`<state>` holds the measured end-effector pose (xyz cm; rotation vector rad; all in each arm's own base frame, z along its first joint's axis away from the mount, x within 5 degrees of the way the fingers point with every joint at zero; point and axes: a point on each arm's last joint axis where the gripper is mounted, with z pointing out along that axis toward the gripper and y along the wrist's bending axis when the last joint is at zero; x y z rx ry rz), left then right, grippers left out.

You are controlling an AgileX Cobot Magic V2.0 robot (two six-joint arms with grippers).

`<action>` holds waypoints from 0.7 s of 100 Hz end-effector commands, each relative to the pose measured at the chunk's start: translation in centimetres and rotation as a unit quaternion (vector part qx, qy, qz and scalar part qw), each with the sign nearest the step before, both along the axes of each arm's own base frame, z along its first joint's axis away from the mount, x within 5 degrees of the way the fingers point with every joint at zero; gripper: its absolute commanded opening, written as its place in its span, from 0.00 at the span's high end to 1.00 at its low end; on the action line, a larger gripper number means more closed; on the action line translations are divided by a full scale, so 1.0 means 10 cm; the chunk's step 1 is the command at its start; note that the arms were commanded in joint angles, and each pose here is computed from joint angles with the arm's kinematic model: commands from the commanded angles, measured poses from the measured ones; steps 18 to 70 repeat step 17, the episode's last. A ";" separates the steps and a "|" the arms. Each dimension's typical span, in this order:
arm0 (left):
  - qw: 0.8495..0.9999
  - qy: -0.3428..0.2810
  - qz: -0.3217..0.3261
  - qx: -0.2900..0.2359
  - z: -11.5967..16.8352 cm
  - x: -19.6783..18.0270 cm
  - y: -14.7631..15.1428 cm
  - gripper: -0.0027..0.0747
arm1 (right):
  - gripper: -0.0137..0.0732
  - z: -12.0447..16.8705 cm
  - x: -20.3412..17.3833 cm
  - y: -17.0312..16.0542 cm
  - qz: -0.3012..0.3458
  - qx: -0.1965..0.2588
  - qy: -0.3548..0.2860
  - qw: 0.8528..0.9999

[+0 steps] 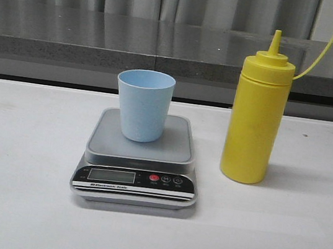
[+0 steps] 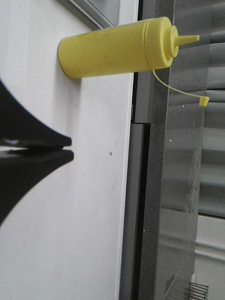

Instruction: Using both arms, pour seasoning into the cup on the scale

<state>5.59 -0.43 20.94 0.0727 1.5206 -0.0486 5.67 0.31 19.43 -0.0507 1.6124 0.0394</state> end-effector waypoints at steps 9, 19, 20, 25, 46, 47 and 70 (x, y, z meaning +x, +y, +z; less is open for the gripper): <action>0.999 -0.031 -0.002 -0.007 -0.05 -0.01 0.00 0.99 | 0.92 0.16 -0.03 0.00 -0.001 0.001 -0.063 0.998; 0.999 -0.031 -0.002 -0.007 -0.05 -0.01 0.00 0.99 | 0.92 0.16 -0.03 0.00 -0.001 0.001 -0.063 0.998; 0.999 -0.031 -0.002 -0.007 -0.05 -0.01 0.00 0.99 | 0.92 0.16 -0.03 0.00 -0.001 0.001 -0.063 0.998; 0.999 -0.031 -0.002 -0.007 -0.05 -0.01 0.00 0.99 | 0.92 0.16 -0.03 0.00 -0.001 0.001 -0.063 0.998; 0.999 -0.031 -0.002 -0.007 -0.05 -0.01 0.00 0.99 | 0.92 0.16 -0.03 0.00 -0.001 0.001 -0.063 0.998; 0.999 -0.031 -0.002 -0.007 -0.05 -0.01 0.00 0.99 | 0.92 0.16 -0.03 0.00 -0.001 0.001 -0.063 0.998; 0.999 -0.031 -0.002 -0.007 -0.05 -0.01 0.00 0.99 | 0.92 0.16 -0.03 0.00 -0.001 0.001 -0.063 0.998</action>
